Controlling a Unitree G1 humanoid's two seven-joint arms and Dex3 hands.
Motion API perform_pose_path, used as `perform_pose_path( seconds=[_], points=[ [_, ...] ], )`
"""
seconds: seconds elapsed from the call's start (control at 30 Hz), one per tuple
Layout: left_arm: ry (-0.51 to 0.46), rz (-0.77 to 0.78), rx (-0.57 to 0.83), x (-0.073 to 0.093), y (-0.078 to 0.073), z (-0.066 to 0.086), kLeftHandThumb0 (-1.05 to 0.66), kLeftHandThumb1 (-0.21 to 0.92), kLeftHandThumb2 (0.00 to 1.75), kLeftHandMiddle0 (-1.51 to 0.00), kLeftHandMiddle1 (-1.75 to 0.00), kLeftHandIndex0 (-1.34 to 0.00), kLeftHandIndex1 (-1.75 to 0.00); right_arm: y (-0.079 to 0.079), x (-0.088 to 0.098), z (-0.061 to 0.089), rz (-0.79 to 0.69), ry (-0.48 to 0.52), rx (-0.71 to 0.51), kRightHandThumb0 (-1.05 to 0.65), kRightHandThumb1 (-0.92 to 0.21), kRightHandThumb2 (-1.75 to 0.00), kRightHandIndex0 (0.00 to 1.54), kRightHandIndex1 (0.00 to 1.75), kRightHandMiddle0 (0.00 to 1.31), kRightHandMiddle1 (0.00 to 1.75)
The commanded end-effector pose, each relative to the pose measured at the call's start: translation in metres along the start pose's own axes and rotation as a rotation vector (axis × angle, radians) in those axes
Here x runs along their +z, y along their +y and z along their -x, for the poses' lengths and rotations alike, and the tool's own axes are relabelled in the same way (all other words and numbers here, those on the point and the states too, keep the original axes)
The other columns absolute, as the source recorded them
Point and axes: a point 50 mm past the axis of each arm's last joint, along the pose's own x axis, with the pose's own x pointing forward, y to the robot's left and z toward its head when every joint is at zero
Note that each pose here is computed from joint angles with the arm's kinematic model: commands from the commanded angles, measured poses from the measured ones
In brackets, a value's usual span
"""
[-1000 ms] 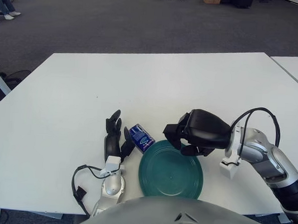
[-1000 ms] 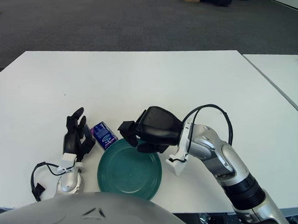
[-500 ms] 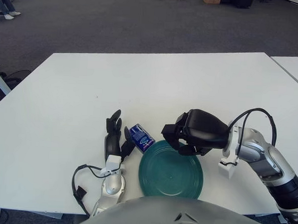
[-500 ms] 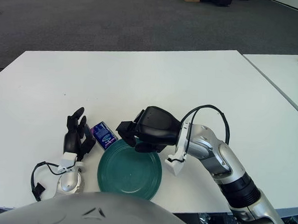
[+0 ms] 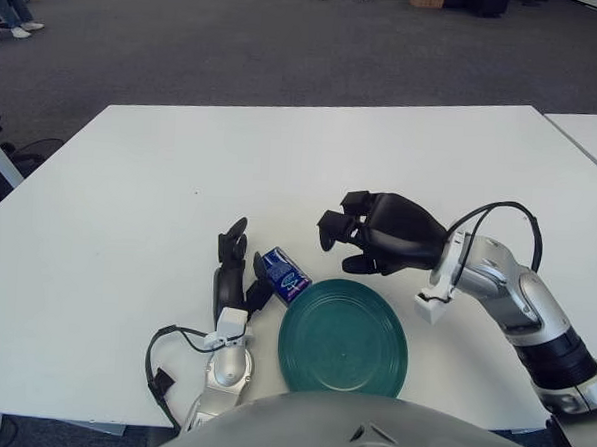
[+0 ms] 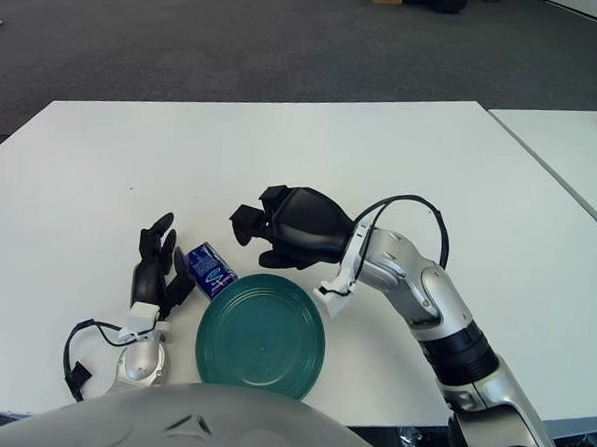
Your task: Put the gum into the plate.
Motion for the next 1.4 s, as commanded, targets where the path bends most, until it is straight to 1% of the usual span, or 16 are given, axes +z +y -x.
perform_pose_path(
  seconds=[0.0, 0.07, 0.13, 0.23, 0.37, 0.57, 0.67, 0.87, 0.93, 0.97, 1.03, 1.13, 1.17, 1.23, 1.3, 1.37],
  points=[
    [-0.099, -0.134, -0.005, 0.020, 0.028, -0.006, -0.82, 0.92, 0.91, -0.41, -0.03, -0.01, -0.83, -0.003, -0.009, -0.001, 0.029, 0.034, 0.001, -0.74, -0.92, -0.70, 0.39, 0.43, 0.00, 0.89],
    [-0.132, -0.194, -0.016, 0.031, 0.041, -0.011, -0.84, 0.92, 0.89, -0.42, -0.03, -0.01, -0.83, -0.003, -0.011, -0.002, 0.029, 0.046, 0.006, -0.74, -0.92, -0.71, 0.39, 0.37, 0.00, 0.86],
    [-0.171, -0.248, -0.067, 0.046, 0.052, -0.019, -0.85, 0.92, 0.86, -0.41, -0.02, -0.01, -0.83, -0.003, -0.021, 0.006, -0.004, 0.084, 0.018, -0.74, -0.92, -0.70, 0.39, 0.34, 0.00, 0.84],
    [-0.196, -0.293, -0.117, 0.057, 0.061, -0.027, -0.84, 0.92, 0.80, -0.36, -0.01, 0.00, -0.81, 0.000, -0.030, 0.015, -0.044, 0.130, 0.037, -0.73, -0.92, -0.68, 0.41, 0.28, 0.00, 0.83],
    [-0.263, -0.408, -0.201, 0.074, 0.076, -0.039, -0.85, 0.92, 0.72, -0.32, 0.00, 0.00, -0.78, 0.013, -0.053, 0.030, -0.111, 0.241, 0.090, -0.73, -0.92, -0.67, 0.44, 0.25, 0.00, 0.87],
    [-0.300, -0.520, -0.304, 0.084, 0.081, -0.042, -0.85, 0.92, 0.62, -0.28, 0.00, 0.00, -0.74, 0.024, -0.083, 0.036, -0.164, 0.368, 0.095, -0.75, -0.92, -0.68, 0.47, 0.25, 0.00, 0.87],
    [-0.315, -0.558, -0.349, 0.088, 0.082, -0.042, -0.85, 0.92, 0.58, -0.27, 0.00, 0.00, -0.72, 0.037, -0.101, 0.045, -0.207, 0.482, 0.102, -0.77, -0.92, -0.69, 0.46, 0.24, 0.00, 0.83],
    [-0.324, -0.583, -0.379, 0.092, 0.085, -0.040, -0.85, 0.92, 0.54, -0.27, 0.00, 0.00, -0.69, 0.053, -0.111, 0.060, -0.339, 0.617, 0.054, -0.81, -0.92, -0.72, 0.45, 0.15, 0.00, 0.78],
    [-0.325, -0.585, -0.380, 0.093, 0.087, -0.039, -0.85, 0.92, 0.54, -0.28, 0.00, 0.00, -0.70, 0.062, -0.110, 0.068, -0.491, 0.689, -0.034, -0.80, -0.92, -0.72, 0.45, 0.14, 0.00, 0.79],
    [-0.324, -0.582, -0.380, 0.093, 0.087, -0.039, -0.85, 0.92, 0.53, -0.28, 0.00, 0.00, -0.70, 0.068, -0.108, 0.073, -0.600, 0.728, -0.091, -0.80, -0.92, -0.72, 0.45, 0.13, 0.00, 0.79],
    [-0.323, -0.579, -0.379, 0.094, 0.089, -0.039, -0.85, 0.92, 0.53, -0.28, 0.00, 0.00, -0.72, 0.073, -0.104, 0.078, -0.713, 0.761, -0.146, -0.78, -0.92, -0.70, 0.45, 0.12, 0.00, 0.79],
    [-0.312, -0.559, -0.377, 0.092, 0.090, -0.038, -0.85, 0.92, 0.53, -0.28, 0.00, 0.00, -0.74, 0.084, -0.091, 0.087, -1.013, 0.818, -0.325, -0.74, -0.92, -0.70, 0.46, 0.10, 0.00, 0.80],
    [-0.310, -0.550, -0.374, 0.092, 0.090, -0.038, -0.85, 0.92, 0.54, -0.28, 0.00, 0.00, -0.74, 0.091, -0.088, 0.090, -1.152, 0.842, -0.408, -0.72, -0.92, -0.69, 0.46, 0.10, 0.00, 0.80],
    [-0.314, -0.545, -0.368, 0.090, 0.090, -0.038, -0.84, 0.92, 0.54, -0.29, 0.00, 0.00, -0.76, 0.101, -0.080, 0.092, -1.333, 0.870, -0.522, -0.67, -0.92, -0.68, 0.49, 0.11, 0.02, 0.82],
    [-0.332, -0.557, -0.365, 0.090, 0.088, -0.039, -0.84, 0.92, 0.56, -0.29, 0.00, 0.00, -0.77, 0.110, -0.066, 0.091, -1.440, 0.893, -0.600, -0.63, -0.92, -0.68, 0.50, 0.11, 0.03, 0.83],
    [-0.361, -0.589, -0.373, 0.090, 0.085, -0.041, -0.84, 0.92, 0.57, -0.29, 0.00, 0.00, -0.77, 0.117, -0.052, 0.090, -1.503, 0.918, -0.647, -0.62, -0.92, -0.69, 0.51, 0.11, 0.03, 0.84]
  ],
)
